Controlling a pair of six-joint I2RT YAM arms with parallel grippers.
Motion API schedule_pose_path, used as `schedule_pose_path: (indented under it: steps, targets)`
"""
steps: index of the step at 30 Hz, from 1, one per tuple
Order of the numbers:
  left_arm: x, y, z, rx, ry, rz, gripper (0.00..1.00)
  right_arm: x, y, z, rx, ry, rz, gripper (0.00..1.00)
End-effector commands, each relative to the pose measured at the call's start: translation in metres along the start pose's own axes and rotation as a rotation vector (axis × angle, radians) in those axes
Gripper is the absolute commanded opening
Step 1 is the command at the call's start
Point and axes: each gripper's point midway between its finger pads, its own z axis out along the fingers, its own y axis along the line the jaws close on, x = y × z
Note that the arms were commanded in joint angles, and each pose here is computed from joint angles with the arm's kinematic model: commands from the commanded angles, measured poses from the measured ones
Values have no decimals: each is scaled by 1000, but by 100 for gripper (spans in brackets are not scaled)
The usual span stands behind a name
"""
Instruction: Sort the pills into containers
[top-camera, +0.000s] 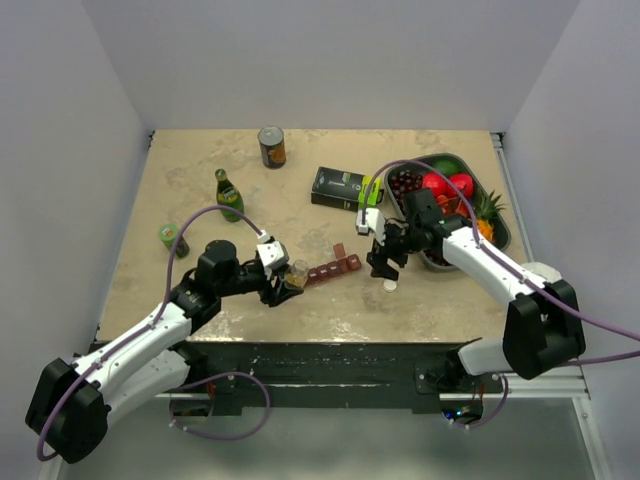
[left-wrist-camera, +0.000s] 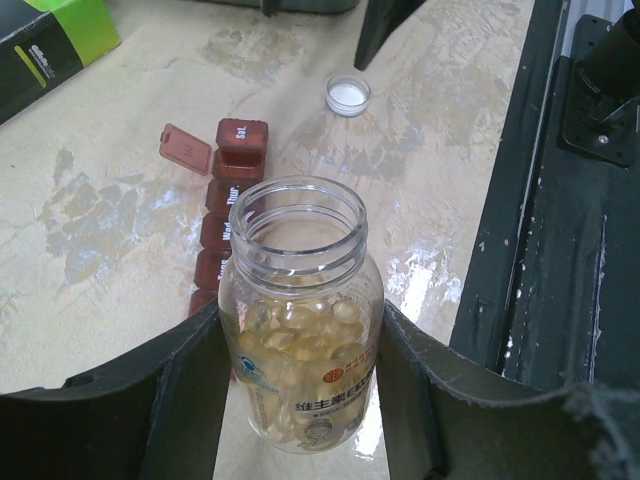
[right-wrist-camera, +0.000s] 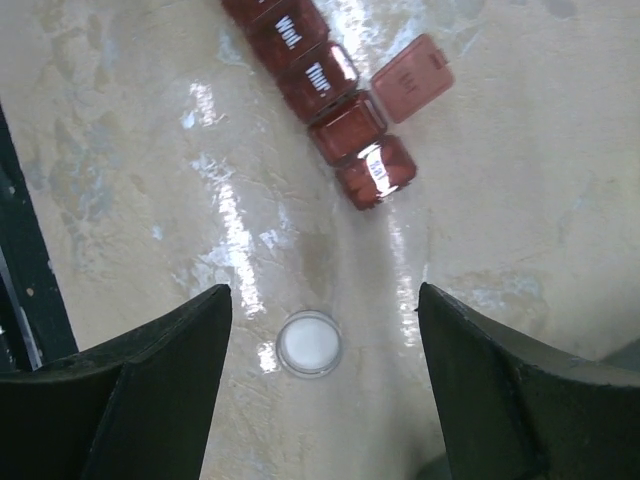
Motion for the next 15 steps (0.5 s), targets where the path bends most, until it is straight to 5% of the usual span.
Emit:
schedule_pose_path:
  steps: [1, 8, 15]
  targets:
    - [-31, 3, -1, -10, -77, 80, 0, 13, 18, 9, -78, -4, -56, 76]
    - [-33, 3, -2, -14, -81, 87, 0, 63, 29, 10, -54, 120, -178, 63]
    - [-33, 1, -3, -8, -85, 80, 0, 46, 23, 9, -46, 76, -132, 61]
